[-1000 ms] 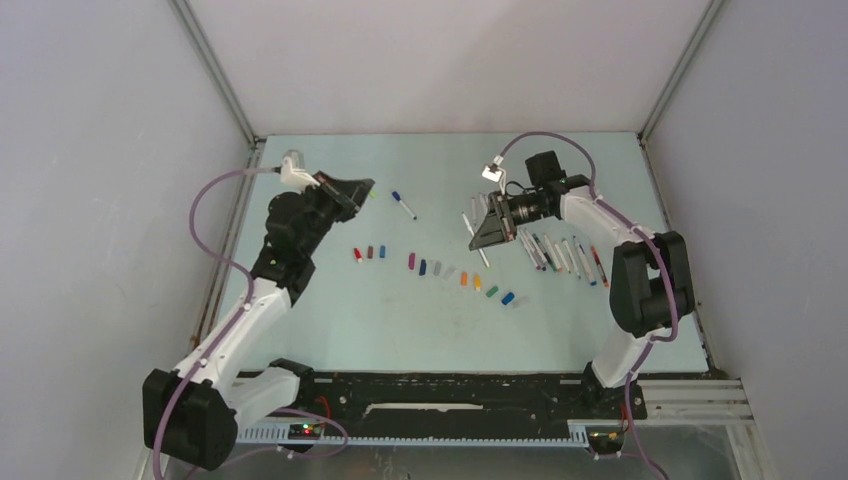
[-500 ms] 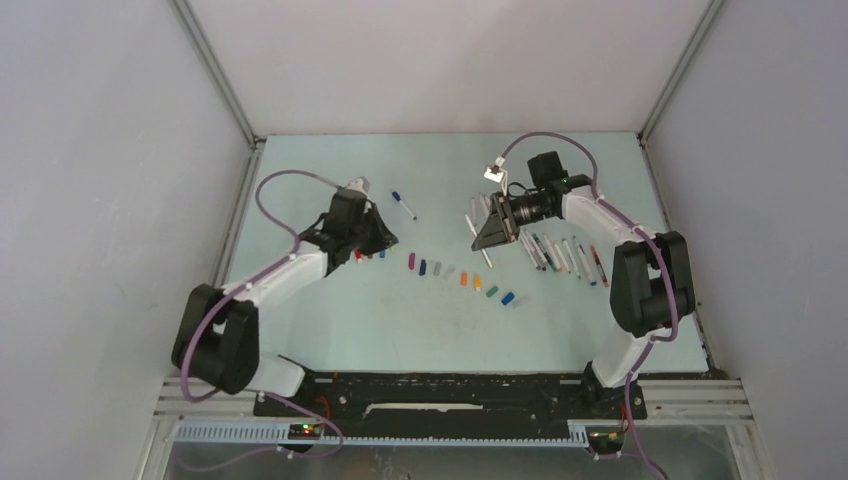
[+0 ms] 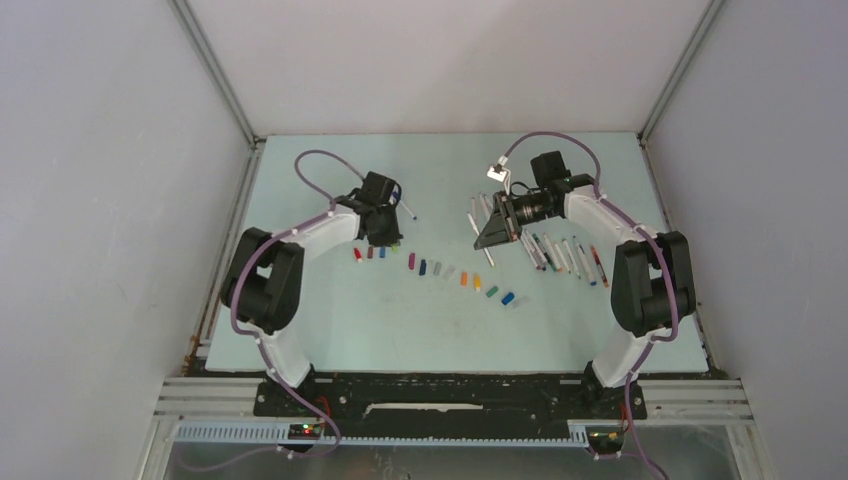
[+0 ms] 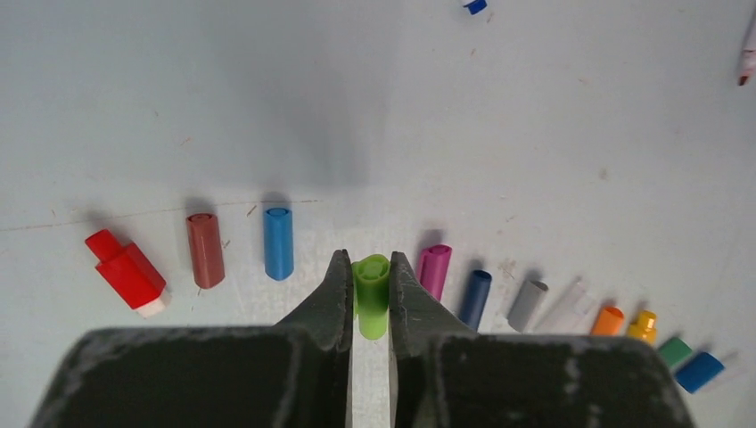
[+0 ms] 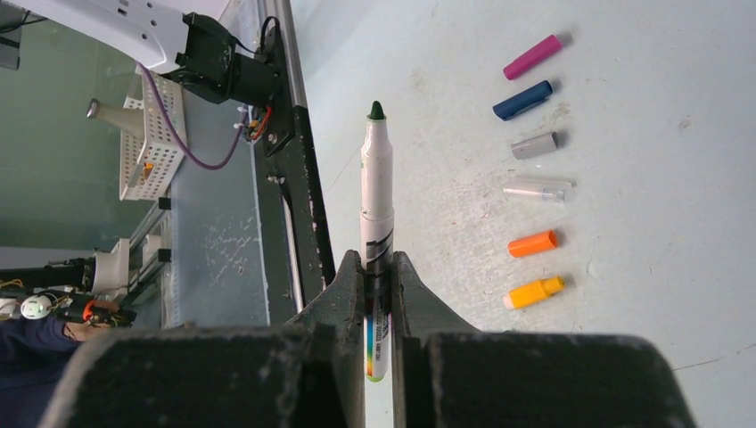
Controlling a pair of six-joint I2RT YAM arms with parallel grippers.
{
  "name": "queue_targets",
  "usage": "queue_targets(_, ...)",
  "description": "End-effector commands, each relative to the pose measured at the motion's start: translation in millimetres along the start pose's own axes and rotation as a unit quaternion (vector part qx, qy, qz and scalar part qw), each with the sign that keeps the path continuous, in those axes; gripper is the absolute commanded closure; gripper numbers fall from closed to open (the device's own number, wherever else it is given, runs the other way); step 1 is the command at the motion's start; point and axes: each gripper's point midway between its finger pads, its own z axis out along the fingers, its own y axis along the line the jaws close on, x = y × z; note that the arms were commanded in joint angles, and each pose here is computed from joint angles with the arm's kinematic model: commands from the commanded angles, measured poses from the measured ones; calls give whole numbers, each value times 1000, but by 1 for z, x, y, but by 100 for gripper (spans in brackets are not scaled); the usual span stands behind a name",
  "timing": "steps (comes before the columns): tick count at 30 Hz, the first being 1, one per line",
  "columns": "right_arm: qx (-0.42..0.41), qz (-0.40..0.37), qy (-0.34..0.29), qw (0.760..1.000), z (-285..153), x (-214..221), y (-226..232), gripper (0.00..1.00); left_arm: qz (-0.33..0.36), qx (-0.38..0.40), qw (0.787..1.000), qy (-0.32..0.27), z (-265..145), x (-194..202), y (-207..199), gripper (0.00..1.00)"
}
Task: Open the pen caps
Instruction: Place the pen cap at the center of the board.
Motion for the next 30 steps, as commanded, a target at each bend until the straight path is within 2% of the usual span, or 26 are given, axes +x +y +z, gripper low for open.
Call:
queue_targets(1,-3,-21,-9,1000,-5,-6,7,100,28,-12,999,-11,-3,-22,-8,89)
queue_targets(17,-3,-18,-12,1000,-7,-7,6,100,48,-31,998,33,19,-12,-5,80)
queue_targets(30,-2,-16,-16,1000,-10,-8,5,100,54,-41,997,45,24,-6,0,67)
